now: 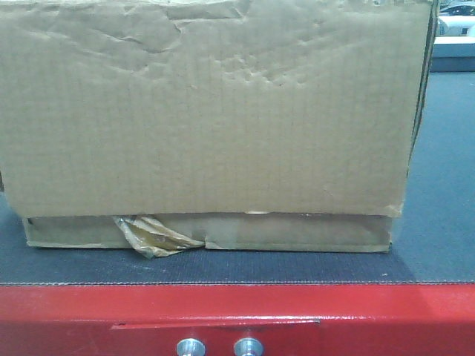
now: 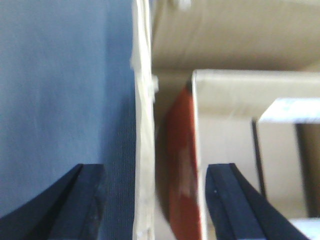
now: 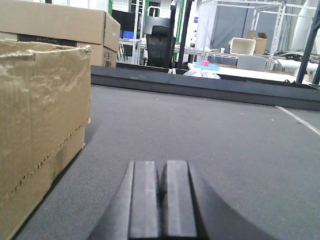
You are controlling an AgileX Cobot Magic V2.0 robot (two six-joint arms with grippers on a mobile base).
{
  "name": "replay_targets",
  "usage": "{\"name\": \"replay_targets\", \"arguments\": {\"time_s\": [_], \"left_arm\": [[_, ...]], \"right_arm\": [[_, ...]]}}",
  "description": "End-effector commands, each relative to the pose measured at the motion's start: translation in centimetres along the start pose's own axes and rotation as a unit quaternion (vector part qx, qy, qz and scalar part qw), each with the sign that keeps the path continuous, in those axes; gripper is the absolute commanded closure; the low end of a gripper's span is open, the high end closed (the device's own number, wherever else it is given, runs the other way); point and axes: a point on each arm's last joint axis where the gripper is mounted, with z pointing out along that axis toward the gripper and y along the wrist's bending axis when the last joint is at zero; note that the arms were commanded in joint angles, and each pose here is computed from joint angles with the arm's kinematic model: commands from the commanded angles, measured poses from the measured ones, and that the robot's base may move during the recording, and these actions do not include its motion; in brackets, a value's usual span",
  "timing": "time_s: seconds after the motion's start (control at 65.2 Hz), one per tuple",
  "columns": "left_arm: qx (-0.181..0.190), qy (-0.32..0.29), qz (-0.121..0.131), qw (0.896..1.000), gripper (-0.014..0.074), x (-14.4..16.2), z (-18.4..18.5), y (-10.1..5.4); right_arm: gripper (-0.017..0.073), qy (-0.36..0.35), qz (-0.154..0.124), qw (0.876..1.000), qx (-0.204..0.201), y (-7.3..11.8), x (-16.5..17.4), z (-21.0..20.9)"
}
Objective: Stack two boxes on right shelf middle
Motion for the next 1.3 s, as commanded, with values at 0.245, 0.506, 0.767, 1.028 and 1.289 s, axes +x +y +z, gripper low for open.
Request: {"name": "replay_targets", "arguments": {"time_s": [0.245,0.506,0.767,1.028,1.289], "left_arm": [[-0.035,0.097,0.015,0.995,0.0255,3.7,4.7,0.8],[-0.034,0.11,0.014,0.993,0.0255,4.3,5.2,0.8],[-0.031,0.103,0.006,0.994,0.0255,3.8,4.8,1.1],[-0.021,0.073,0.006,0.997,0.0255,2.4,3.5,1.4],[-0.02,0.073,0.005,0.997,0.0255,2.4,3.5,1.4]], "right_arm": [[0.0722,-0.012,0.001,1.0,0.0,0.0,-0.2,0.0],[0.0722,-0.012,0.001,1.0,0.0,0.0,-0.2,0.0],[0.0722,-0.012,0.001,1.0,0.0,0.0,-0.2,0.0],[0.0722,-0.012,0.001,1.0,0.0,0.0,-0.2,0.0],[0.0722,-0.012,0.001,1.0,0.0,0.0,-0.2,0.0]]}}
